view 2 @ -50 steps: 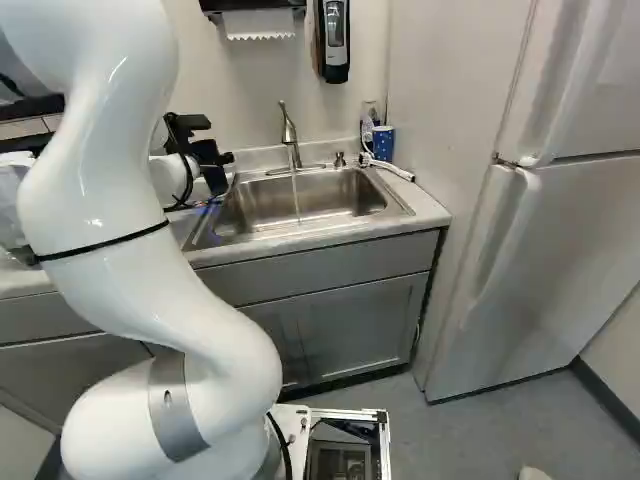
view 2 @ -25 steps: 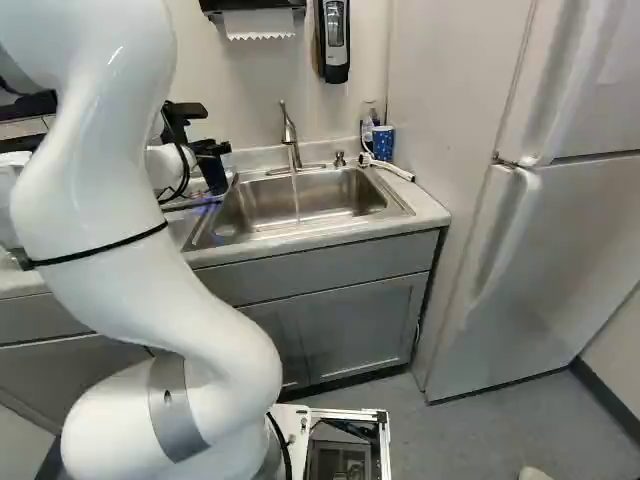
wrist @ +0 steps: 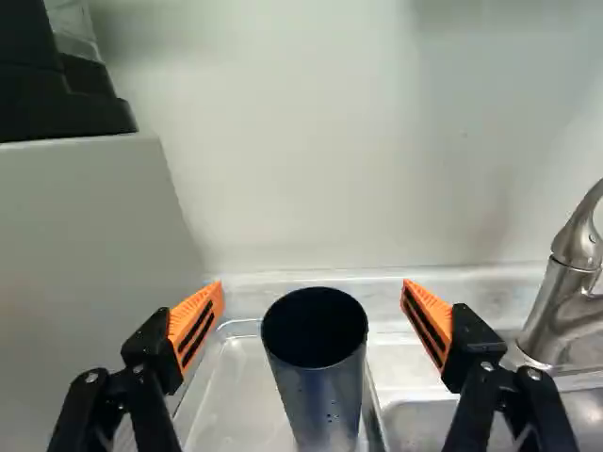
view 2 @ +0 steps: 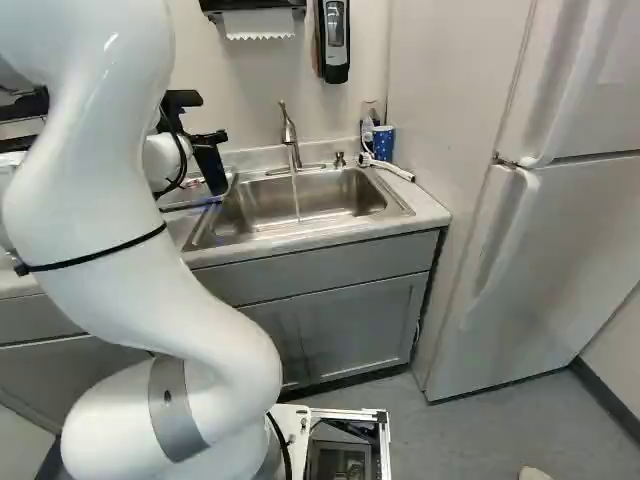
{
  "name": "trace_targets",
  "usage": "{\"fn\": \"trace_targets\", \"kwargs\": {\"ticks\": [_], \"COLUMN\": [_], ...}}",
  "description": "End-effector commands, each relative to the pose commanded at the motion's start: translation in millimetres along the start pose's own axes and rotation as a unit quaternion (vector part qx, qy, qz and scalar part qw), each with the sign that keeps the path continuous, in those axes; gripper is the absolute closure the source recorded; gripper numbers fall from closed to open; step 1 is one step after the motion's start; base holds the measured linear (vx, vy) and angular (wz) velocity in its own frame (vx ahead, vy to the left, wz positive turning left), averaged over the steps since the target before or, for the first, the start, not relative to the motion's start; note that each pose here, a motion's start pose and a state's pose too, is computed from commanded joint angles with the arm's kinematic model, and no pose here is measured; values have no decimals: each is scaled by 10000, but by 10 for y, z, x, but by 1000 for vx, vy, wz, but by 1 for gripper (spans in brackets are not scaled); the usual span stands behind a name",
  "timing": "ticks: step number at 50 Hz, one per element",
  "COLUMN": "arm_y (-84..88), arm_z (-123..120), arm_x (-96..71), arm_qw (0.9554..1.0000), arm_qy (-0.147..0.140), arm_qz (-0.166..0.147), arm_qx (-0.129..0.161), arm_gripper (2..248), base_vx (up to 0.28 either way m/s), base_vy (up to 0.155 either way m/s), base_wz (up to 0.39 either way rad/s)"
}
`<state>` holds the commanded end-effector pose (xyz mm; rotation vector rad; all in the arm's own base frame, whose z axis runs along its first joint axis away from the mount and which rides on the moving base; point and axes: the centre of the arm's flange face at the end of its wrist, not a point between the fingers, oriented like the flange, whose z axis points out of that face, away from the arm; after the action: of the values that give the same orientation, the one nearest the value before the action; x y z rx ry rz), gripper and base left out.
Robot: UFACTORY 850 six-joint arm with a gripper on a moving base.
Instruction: Rinse the cup and place it in the tray
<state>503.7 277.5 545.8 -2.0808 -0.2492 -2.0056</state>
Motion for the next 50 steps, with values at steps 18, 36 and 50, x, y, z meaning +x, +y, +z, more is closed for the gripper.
{"fn": "trace_targets", "kwargs": {"ticks": [18,36,50], "arm_y": [69,193,288], "arm_z": [-44,-106,-153], "arm_x": [210,405,535], "arm_qw": [9998,9996,9996], "arm_qy": [195,289,264], "arm_qz": [-48,-65,-82], "arm_qx": [26,-10,-26], "arm_gripper": [3,3,3], "base_vx": [0,0,0], "base_vy": [0,0,0], "base_wz": [0,0,0]}}
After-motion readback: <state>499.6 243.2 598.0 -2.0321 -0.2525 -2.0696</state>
